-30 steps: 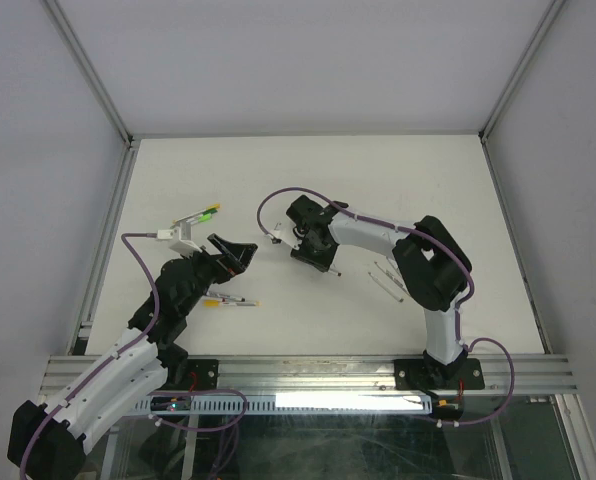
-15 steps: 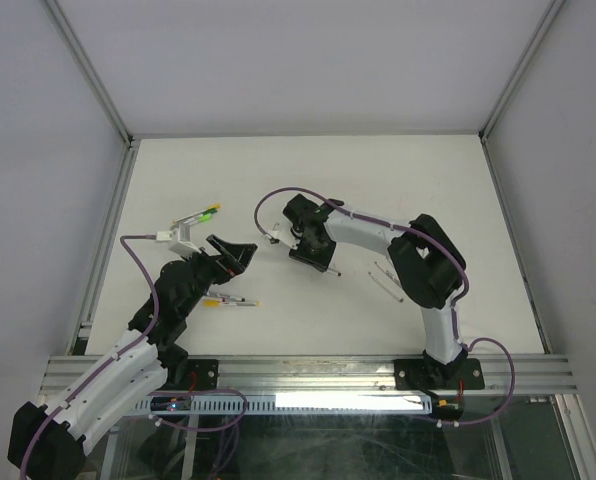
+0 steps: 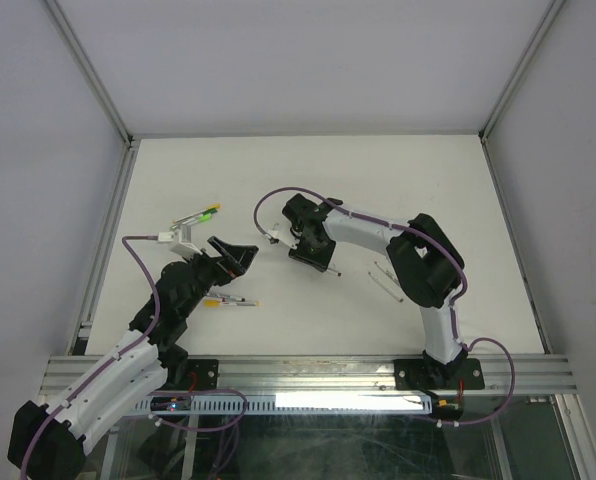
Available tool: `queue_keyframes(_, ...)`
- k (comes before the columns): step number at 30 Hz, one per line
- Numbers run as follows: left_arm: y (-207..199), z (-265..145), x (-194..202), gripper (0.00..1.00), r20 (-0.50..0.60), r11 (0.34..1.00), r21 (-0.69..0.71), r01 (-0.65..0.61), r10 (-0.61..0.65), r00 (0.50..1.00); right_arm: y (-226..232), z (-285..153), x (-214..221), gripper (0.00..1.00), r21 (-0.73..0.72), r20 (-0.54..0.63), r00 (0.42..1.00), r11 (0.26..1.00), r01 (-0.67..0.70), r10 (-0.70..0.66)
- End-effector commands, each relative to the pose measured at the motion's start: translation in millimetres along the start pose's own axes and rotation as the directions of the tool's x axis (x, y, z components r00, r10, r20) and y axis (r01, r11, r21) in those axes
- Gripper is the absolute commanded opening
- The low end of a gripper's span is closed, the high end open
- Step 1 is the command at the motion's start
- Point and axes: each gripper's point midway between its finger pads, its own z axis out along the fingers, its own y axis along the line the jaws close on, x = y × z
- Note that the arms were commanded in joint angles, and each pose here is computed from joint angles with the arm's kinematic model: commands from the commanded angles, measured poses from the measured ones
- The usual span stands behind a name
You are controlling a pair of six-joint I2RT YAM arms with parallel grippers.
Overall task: Open the pen caps
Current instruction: Pick up the pen from the center of the board.
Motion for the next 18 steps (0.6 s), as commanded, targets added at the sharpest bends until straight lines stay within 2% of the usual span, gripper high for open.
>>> queue_keyframes(1, -15.6, 0.2, -4.0, 0.99, 0.016, 0.997, 0.071, 0.018, -0.019, 1.0, -1.2, 2.7, -7.2, 0.36, 0.004, 0.005, 1.0, 1.0, 0.016, -0.016)
queue_keyframes(9, -16.7, 1.3, -1.5, 0.99, 0.009, 0.996, 0.085, 0.022, -0.023, 1.0, -3.3, 5.2, -5.9, 0.34, 0.015, 0.008, 1.0, 1.0, 0.002, -0.002)
queue_keyframes(18, -18.6, 3.9, 2.7, 0.99, -0.007, 0.993, 0.101, 0.054, -0.054, 0.999, -7.3, 3.6, -6.3, 0.23, 0.017, 0.022, 0.999, 1.0, -0.023, 0.023)
